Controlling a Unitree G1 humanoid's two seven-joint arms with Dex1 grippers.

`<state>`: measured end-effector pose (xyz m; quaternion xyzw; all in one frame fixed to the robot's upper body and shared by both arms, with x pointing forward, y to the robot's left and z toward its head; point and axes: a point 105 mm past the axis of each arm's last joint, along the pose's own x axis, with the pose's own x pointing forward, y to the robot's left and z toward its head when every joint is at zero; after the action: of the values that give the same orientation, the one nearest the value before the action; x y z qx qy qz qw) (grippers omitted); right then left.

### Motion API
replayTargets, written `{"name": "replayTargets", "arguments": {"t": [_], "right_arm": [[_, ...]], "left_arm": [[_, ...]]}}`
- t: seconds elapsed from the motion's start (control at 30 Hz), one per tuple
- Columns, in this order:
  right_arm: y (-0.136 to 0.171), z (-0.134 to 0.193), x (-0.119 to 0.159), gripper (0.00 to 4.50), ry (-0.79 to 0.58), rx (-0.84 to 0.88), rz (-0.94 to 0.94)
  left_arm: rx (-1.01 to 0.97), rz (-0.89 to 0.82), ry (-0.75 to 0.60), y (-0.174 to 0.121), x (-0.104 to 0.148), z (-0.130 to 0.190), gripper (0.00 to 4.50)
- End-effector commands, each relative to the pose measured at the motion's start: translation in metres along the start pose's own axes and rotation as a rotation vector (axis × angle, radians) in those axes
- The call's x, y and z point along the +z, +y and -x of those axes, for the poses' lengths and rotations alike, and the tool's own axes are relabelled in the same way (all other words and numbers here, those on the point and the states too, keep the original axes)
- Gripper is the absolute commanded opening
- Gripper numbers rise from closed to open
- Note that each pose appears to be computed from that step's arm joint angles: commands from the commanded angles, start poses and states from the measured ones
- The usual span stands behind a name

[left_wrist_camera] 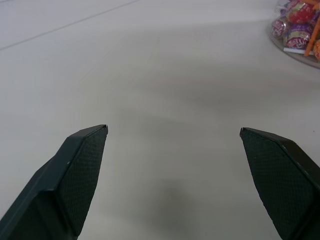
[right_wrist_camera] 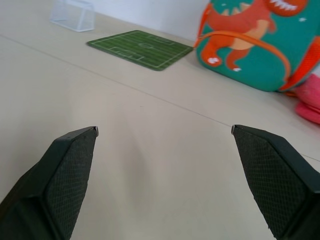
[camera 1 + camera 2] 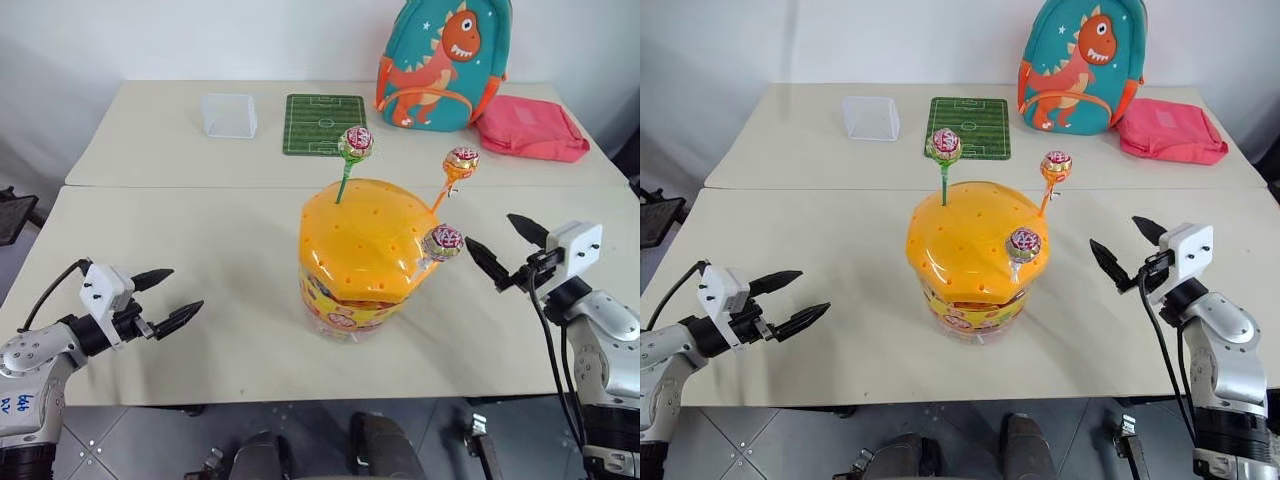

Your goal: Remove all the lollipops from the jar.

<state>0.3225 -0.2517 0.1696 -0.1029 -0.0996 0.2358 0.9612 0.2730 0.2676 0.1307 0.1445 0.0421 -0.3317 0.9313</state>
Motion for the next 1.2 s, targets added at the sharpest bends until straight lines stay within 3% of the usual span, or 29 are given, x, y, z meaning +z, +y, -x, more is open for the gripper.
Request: {"name": "replayTargets", "arguments": {"t": [0.03, 0.13, 0.17, 0.27, 0.5, 0.7, 0.8, 1.17, 1.2], "right_arm": [[-0.002, 0.003, 0.008, 4.48, -0.009, 0.031, 0.015], [-0.002, 0.018, 0.026, 4.48, -0.031, 0.064, 0.004], [0.001, 0.029, 0.044, 4.48, -0.083, 0.102, -0.002], [0.003, 0.073, 0.079, 4.48, -0.04, 0.175, -0.023], [0.031, 0.108, 0.131, 4.48, -0.166, 0.264, 0.065], [0.058, 0.119, 0.146, 4.48, -0.187, 0.312, 0.096], [0.065, 0.127, 0.146, 4.48, -0.175, 0.293, 0.085], [0.081, 0.126, 0.13, 4.48, -0.142, 0.215, 0.056], [0.082, 0.124, 0.129, 4.5, -0.148, 0.203, 0.054]], "left_arm": [[-0.025, -0.101, -0.02, 0.002, 0.014, -0.004, 4.5], [-0.062, -0.03, -0.116, 0.017, 0.037, -0.01, 4.5], [-0.089, -0.033, -0.161, 0.024, 0.052, -0.012, 4.5], [-0.175, -0.026, -0.295, 0.046, 0.105, -0.015, 4.5], [-0.53, 0.003, -0.353, 0.024, 0.15, -0.034, 4.5], [-0.765, -0.102, -0.447, -0.012, 0.187, -0.073, 4.5], [-0.947, -0.092, -0.507, -0.044, 0.208, -0.09, 4.5], [-1.206, -0.105, -0.535, -0.1, 0.237, -0.13, 4.5], [-1.207, -0.104, -0.534, -0.103, 0.238, -0.133, 4.32]]}}
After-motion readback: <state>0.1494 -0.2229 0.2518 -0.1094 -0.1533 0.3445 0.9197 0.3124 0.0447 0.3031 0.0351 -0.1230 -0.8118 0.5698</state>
